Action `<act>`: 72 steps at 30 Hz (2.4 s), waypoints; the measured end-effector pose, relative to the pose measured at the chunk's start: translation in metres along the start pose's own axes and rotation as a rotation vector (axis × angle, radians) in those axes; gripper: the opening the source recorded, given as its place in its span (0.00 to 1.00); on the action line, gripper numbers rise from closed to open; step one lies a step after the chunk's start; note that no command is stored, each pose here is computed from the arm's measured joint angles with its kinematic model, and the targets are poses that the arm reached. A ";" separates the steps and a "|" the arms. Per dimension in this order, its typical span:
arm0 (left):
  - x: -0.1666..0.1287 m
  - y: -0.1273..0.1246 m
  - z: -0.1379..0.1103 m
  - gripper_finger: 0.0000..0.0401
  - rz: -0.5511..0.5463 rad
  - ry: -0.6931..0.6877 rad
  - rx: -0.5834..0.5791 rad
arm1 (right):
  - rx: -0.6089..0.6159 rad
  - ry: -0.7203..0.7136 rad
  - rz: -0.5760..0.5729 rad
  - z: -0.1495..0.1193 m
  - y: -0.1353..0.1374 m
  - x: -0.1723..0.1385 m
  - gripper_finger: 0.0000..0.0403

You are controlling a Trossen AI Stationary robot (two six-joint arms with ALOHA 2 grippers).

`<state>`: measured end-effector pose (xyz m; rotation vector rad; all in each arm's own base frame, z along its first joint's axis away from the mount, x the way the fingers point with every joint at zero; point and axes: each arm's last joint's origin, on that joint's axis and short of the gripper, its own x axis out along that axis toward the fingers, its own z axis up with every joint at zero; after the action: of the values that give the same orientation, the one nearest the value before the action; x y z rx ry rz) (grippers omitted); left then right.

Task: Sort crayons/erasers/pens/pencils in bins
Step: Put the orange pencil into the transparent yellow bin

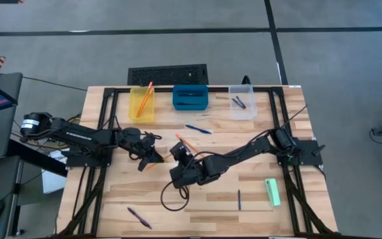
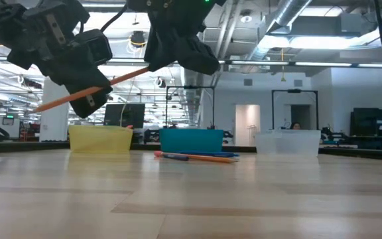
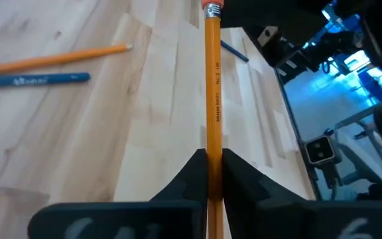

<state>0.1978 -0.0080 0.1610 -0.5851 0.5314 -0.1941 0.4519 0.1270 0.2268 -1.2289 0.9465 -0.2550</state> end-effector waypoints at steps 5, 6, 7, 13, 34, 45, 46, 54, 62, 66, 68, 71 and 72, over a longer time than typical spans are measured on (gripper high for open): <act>-0.001 0.005 0.001 0.03 0.028 0.001 0.014 | 0.043 0.046 -0.065 0.001 0.001 -0.005 0.51; -0.002 0.006 0.002 0.03 0.031 -0.003 0.020 | 0.047 0.056 -0.076 0.001 0.002 -0.006 0.54; -0.002 0.007 0.002 0.03 0.036 -0.007 0.025 | 0.049 0.065 -0.083 0.001 0.003 -0.008 0.57; -0.005 0.012 0.016 0.03 0.073 -0.050 0.121 | 0.064 0.109 -0.109 0.000 0.010 -0.018 0.61; -0.047 0.043 0.093 0.03 0.641 -0.111 0.279 | 0.393 0.318 -0.068 -0.047 0.036 -0.058 0.07; -0.087 0.070 0.114 0.03 0.946 -0.226 0.248 | 0.556 0.378 -0.102 -0.103 0.081 -0.045 0.01; -0.090 0.073 0.113 0.03 0.959 -0.245 0.243 | 0.582 0.367 -0.102 -0.108 0.081 -0.046 0.01; -0.107 0.089 0.115 0.02 0.993 -0.334 0.244 | 0.793 0.117 -0.011 -0.135 0.077 -0.053 0.01; -0.119 0.095 0.118 0.02 1.035 -0.352 0.307 | 0.979 -0.318 0.172 -0.158 0.064 -0.035 0.00; -0.126 0.097 0.122 0.02 1.063 -0.399 0.332 | 1.005 -0.372 0.132 -0.163 0.061 -0.036 0.00; -0.130 0.098 0.124 0.02 1.071 -0.421 0.348 | 0.993 -0.377 0.132 -0.163 0.062 -0.037 0.00; -0.133 0.099 0.126 0.02 1.060 -0.442 0.361 | 0.985 -0.381 0.137 -0.162 0.063 -0.038 0.00; -0.134 0.099 0.126 0.02 1.057 -0.444 0.364 | 0.986 -0.382 0.136 -0.162 0.064 -0.038 0.00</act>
<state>0.1532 0.1763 0.2496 0.0647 0.3029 0.8138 0.2915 0.0632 0.1847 -0.2794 0.4474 -0.3100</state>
